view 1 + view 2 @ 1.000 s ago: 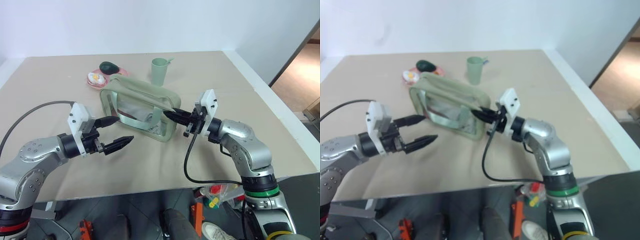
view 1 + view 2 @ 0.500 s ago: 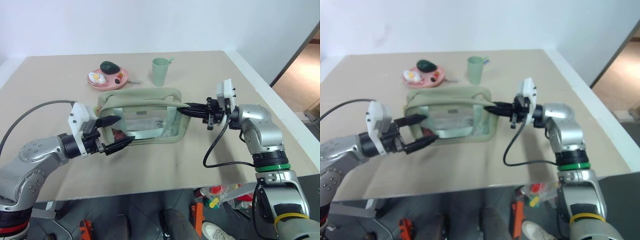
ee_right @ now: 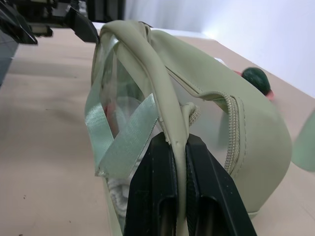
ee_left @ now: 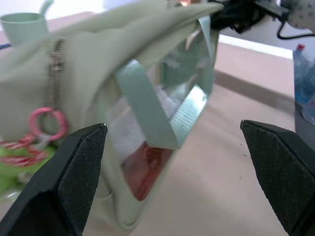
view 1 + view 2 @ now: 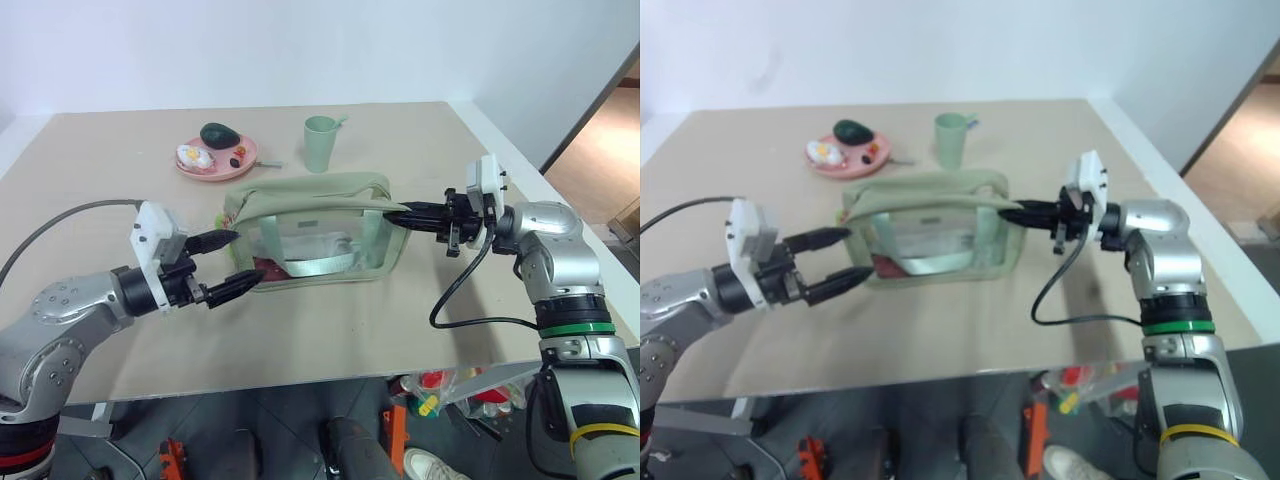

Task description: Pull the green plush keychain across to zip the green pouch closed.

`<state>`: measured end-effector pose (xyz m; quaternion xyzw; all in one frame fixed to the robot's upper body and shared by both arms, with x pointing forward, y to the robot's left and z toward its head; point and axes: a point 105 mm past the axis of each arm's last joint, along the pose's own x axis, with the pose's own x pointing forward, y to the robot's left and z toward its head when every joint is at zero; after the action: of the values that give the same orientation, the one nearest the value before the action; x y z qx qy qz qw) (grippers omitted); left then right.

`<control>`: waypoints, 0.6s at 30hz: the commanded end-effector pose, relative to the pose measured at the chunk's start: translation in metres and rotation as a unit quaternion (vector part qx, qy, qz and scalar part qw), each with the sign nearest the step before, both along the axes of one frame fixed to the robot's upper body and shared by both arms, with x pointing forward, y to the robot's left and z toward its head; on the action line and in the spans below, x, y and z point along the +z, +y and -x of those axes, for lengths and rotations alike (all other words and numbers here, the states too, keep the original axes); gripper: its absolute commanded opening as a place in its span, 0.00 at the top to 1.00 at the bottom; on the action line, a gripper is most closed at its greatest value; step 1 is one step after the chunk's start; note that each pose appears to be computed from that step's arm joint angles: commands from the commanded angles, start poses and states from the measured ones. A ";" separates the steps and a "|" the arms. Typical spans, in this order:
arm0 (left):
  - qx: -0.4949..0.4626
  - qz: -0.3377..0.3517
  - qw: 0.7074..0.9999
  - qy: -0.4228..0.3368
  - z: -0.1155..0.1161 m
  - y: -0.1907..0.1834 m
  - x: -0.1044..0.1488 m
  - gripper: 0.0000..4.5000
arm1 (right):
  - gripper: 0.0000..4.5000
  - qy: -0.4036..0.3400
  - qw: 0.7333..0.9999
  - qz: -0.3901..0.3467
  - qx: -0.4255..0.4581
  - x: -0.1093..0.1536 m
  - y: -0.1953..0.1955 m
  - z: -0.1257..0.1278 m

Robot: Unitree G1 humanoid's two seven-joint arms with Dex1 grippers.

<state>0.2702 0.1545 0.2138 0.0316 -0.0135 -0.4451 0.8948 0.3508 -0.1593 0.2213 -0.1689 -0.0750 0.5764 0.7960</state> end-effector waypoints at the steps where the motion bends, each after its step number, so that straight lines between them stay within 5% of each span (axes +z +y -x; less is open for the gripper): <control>1: 0.074 0.041 0.996 0.000 -0.002 0.042 0.014 0.00 | 1.00 -0.020 1.000 -0.003 -0.005 0.008 -0.001 0.008; 7: 0.164 0.087 0.982 0.030 -0.014 0.088 0.004 0.00 | 1.00 -0.017 1.000 0.000 0.002 0.005 0.005 0.013; 18: 0.220 0.153 0.955 0.125 -0.067 0.078 -0.047 0.00 | 1.00 -0.024 0.999 0.020 0.007 0.007 0.009 0.016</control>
<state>0.3326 0.2273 0.1610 -0.1596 0.0521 -0.2419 0.9557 0.3389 -0.1522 0.2175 -0.1758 -0.0700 0.5775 0.7941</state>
